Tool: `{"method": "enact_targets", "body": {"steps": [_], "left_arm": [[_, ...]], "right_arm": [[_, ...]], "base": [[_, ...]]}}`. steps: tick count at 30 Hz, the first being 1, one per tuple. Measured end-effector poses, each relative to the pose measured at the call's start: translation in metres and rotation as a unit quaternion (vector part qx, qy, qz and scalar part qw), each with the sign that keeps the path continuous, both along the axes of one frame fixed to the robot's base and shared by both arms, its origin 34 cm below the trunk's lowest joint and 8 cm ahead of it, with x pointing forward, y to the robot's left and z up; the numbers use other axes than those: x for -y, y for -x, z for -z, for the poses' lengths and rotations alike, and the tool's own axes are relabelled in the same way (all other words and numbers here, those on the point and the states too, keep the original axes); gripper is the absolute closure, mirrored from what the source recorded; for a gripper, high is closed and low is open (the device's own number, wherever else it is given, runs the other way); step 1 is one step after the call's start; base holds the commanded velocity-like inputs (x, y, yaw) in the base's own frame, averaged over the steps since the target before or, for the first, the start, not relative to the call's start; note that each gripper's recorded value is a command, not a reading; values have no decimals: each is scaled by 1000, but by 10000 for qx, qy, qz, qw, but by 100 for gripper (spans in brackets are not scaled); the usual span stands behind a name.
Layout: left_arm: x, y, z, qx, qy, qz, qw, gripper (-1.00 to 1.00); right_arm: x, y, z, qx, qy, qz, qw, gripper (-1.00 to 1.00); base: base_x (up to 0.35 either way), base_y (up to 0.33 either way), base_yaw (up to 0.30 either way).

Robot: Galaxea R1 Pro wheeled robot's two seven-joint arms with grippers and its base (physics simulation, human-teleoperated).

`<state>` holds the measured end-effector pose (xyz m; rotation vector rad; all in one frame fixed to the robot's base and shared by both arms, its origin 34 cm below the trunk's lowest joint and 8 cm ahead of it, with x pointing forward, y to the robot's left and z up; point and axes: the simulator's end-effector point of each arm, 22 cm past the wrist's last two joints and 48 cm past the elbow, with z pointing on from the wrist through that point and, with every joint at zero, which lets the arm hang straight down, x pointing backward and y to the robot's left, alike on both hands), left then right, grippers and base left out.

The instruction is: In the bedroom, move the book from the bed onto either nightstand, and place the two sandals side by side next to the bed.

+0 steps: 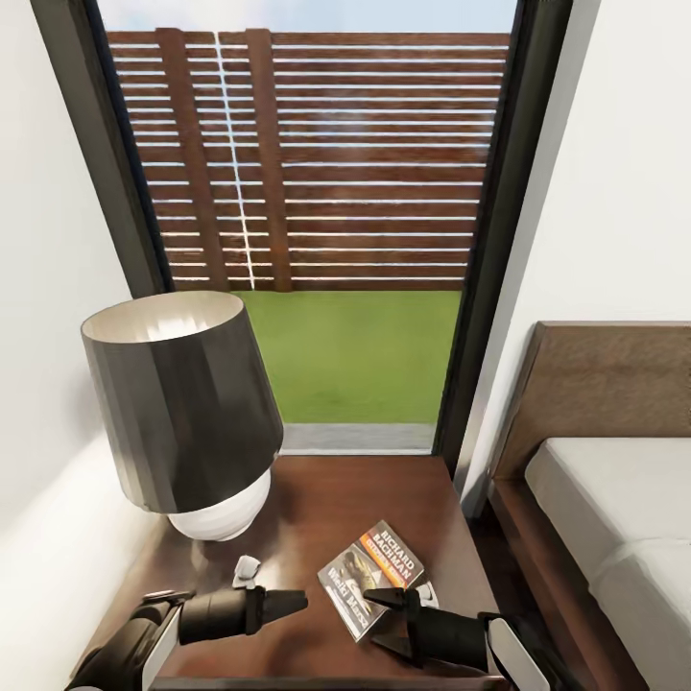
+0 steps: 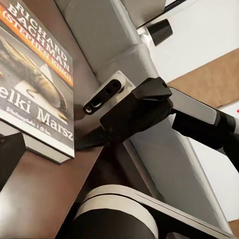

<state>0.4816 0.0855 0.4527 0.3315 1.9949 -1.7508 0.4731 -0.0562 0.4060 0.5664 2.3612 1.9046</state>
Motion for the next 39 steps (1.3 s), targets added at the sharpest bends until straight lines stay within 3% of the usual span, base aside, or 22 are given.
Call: {"method": "enact_targets", "body": {"steps": [12, 22, 39], "left_arm": [[0, 0, -3, 38, -6, -1, 10000, -100], [0, -2, -21, 248, -2, 4, 9997, -100], [0, -12, -59, 240, -1, 6, 9997, -100]], "right_arm": [[0, 2, 1, 31, 94, -49, 9999, -100], [0, -2, -16, 236, 97, -48, 9997, -100], [0, -13, -55, 244, 95, -49, 9996, -100]], "base": [[-1, 0, 0], [0, 0, 0], [0, 0, 0]]}}
